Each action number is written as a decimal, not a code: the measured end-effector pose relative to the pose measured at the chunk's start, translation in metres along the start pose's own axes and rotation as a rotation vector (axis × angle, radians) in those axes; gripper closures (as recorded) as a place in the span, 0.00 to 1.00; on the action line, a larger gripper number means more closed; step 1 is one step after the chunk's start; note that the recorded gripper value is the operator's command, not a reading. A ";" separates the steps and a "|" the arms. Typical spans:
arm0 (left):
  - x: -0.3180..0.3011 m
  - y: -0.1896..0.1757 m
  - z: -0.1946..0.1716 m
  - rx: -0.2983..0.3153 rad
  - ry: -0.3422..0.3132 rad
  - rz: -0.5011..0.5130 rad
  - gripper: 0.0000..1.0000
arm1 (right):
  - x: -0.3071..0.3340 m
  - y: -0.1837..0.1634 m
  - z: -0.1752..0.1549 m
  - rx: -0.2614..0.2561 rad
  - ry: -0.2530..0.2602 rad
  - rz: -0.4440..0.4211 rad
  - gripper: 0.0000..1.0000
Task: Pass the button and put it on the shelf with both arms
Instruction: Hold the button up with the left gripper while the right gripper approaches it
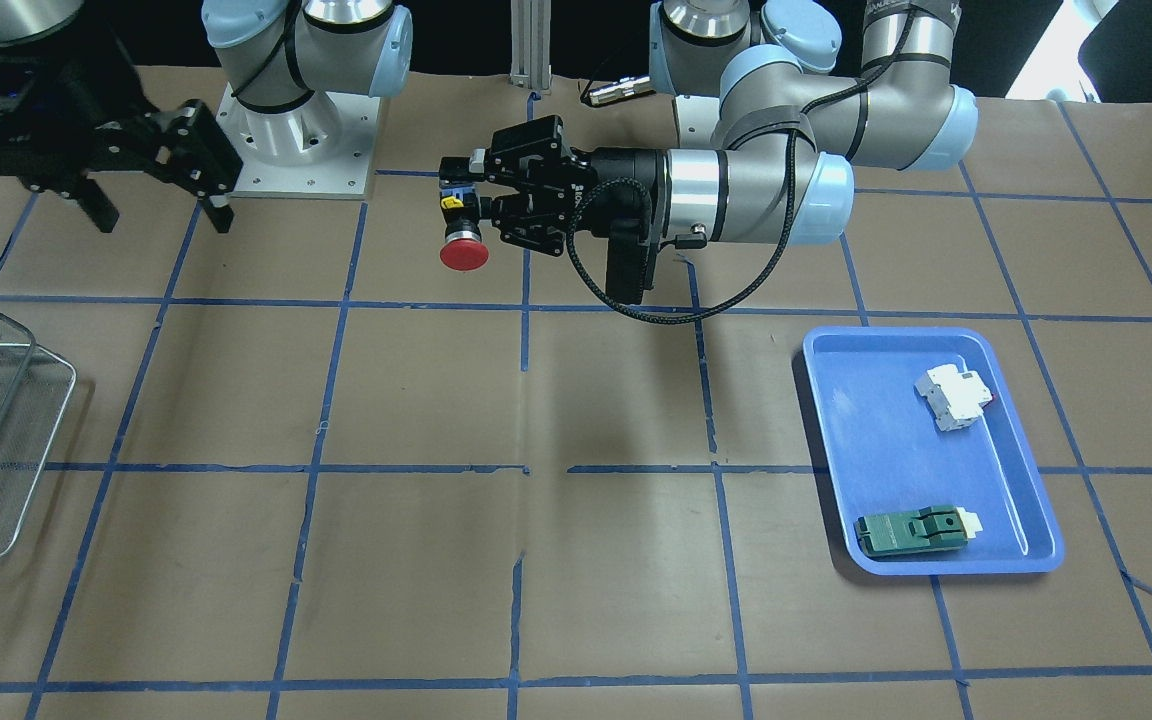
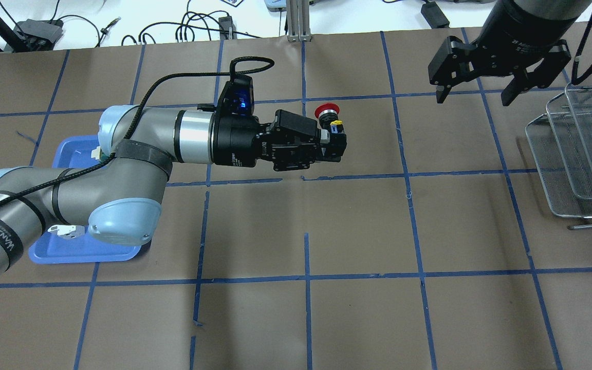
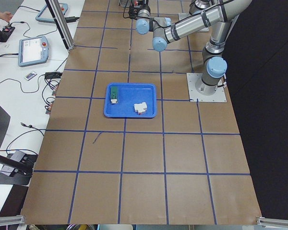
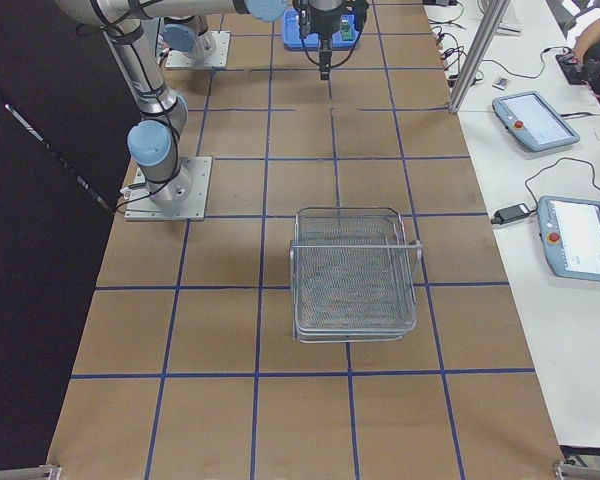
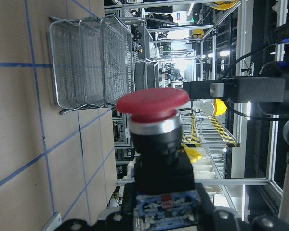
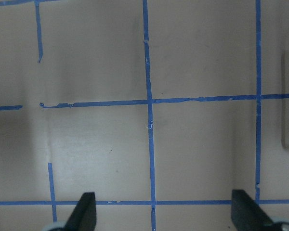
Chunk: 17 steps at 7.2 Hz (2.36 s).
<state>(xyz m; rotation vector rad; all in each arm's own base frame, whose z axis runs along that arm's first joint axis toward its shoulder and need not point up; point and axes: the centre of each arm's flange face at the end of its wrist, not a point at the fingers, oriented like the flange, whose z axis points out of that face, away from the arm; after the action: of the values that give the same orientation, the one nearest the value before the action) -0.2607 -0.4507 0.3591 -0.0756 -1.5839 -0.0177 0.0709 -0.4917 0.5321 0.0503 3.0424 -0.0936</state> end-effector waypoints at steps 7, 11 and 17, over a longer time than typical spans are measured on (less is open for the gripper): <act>-0.016 -0.015 0.001 0.008 0.122 -0.047 0.96 | -0.011 0.002 0.041 -0.049 -0.649 0.050 0.00; -0.017 -0.015 0.002 0.005 0.121 -0.048 0.95 | -0.072 -0.023 0.062 0.013 -0.847 -0.035 0.00; -0.017 -0.015 0.002 0.005 0.121 -0.050 0.95 | -0.099 -0.026 0.102 -0.020 -0.877 -0.090 0.00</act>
<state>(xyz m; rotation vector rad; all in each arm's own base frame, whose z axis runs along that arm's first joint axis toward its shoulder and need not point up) -0.2635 -0.4659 0.3430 -0.0306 -1.4641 -0.0567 0.1782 -0.5268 0.4418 -0.1026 2.1672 -0.0673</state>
